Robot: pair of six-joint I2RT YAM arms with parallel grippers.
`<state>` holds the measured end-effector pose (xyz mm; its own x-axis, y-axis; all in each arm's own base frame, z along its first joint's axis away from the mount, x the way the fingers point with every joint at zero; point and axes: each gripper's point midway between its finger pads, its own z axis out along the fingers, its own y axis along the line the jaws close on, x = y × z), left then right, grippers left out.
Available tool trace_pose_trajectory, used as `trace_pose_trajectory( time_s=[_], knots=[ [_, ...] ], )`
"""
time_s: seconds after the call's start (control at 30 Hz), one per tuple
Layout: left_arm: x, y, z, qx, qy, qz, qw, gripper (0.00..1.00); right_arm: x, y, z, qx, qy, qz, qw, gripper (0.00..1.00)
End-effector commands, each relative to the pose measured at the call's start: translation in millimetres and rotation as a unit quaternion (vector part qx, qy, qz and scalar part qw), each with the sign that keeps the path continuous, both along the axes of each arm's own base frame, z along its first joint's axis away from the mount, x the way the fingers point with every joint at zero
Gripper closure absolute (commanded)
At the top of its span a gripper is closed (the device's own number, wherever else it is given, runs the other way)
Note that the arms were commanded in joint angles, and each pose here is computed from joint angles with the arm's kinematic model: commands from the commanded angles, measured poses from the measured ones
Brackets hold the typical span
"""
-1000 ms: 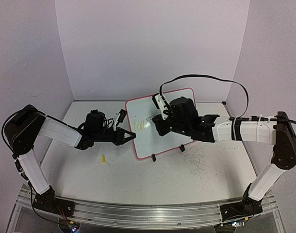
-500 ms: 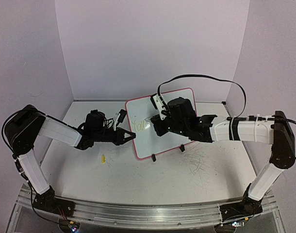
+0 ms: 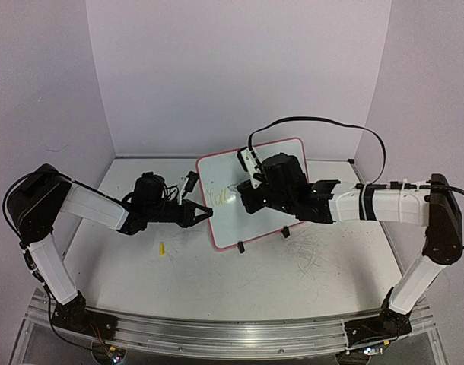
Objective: Write a sentence on the whiteboard
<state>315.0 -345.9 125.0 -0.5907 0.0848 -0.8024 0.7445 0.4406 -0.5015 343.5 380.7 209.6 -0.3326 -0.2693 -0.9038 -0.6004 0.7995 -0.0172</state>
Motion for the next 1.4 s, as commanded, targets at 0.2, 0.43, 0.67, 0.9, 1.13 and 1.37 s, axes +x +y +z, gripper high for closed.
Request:
trace_pose_trajectory(
  time_s=[0.2,0.43,0.67,0.9,1.13,1.37],
  knots=[
    [-9,7,-40,0.059,0.034,0.006,0.998,1.0,-31,-7,80,0.082,-0.024,0.032,0.996,1.0],
    [-9,7,-39,0.06,0.033,0.006,0.998,1.0,-4,-24,43,0.024,-0.024,-0.001,0.999,1.0],
    [-8,7,-39,0.061,0.034,0.008,0.998,1.0,-9,-6,26,0.015,-0.018,0.032,0.999,1.0],
    [-7,7,-39,0.061,0.033,0.009,0.998,1.0,-9,-4,20,0.015,-0.017,0.03,0.999,1.0],
    [-7,7,-37,0.061,0.032,0.009,0.998,1.0,-3,-3,17,0.014,-0.015,0.015,1.0,1.0],
    [-6,7,-36,0.061,0.031,0.01,0.998,1.0,-2,-2,14,0.011,-0.013,0.015,1.0,1.0]
  ],
)
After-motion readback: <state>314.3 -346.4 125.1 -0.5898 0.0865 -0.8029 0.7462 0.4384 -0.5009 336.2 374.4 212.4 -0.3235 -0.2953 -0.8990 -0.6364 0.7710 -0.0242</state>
